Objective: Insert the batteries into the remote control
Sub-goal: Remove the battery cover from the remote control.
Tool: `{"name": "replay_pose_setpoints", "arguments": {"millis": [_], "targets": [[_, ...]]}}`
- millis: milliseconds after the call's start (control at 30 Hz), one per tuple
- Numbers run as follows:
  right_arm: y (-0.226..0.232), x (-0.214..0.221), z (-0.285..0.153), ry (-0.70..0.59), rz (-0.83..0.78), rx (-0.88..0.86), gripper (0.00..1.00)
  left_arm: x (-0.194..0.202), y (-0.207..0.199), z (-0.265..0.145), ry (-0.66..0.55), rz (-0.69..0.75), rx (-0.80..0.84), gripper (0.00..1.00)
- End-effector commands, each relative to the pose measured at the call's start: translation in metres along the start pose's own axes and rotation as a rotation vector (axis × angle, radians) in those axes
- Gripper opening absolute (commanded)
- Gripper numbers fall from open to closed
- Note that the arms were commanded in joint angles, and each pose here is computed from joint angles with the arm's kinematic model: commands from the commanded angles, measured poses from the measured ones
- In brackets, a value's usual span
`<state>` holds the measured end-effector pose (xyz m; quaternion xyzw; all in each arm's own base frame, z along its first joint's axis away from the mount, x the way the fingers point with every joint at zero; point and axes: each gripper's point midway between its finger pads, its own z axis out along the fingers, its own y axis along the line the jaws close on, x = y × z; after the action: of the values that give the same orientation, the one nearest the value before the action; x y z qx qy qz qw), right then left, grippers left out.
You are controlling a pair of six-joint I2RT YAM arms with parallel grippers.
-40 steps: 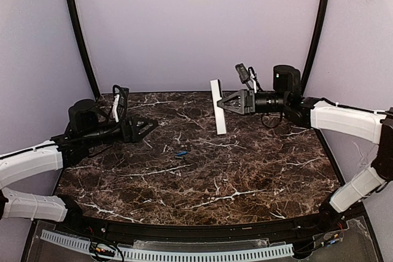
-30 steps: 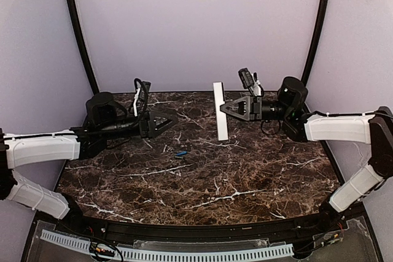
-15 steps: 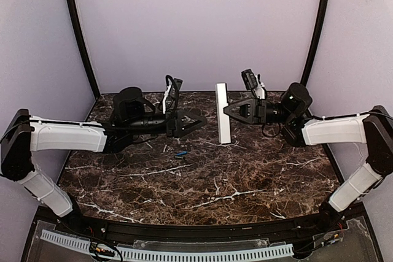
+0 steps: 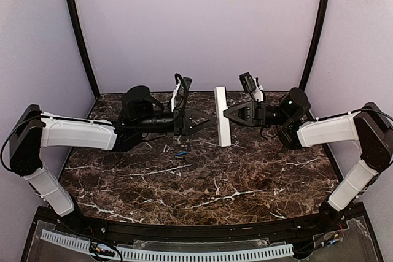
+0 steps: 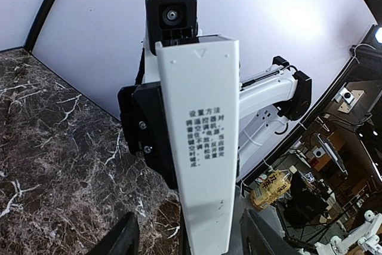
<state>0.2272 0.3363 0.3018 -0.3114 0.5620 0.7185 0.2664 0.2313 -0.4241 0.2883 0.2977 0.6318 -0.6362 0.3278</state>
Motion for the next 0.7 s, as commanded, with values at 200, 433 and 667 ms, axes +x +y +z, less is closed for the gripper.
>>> {"name": "replay_pose_setpoints", "arguments": {"millis": [200, 433, 667], "targets": [[0.003, 0.0, -0.002, -0.011, -0.027, -0.014, 0.0, -0.011, -0.018, 0.013, -0.011, 0.014, 0.077, 0.54], [-0.004, 0.002, -0.003, -0.012, -0.018, 0.017, 0.0, -0.009, -0.015, 0.016, -0.003, 0.004, 0.067, 0.5], [-0.003, 0.0, -0.003, -0.013, -0.031, 0.035, 0.0, -0.007, -0.011, 0.021, 0.005, -0.005, 0.056, 0.38]]}}
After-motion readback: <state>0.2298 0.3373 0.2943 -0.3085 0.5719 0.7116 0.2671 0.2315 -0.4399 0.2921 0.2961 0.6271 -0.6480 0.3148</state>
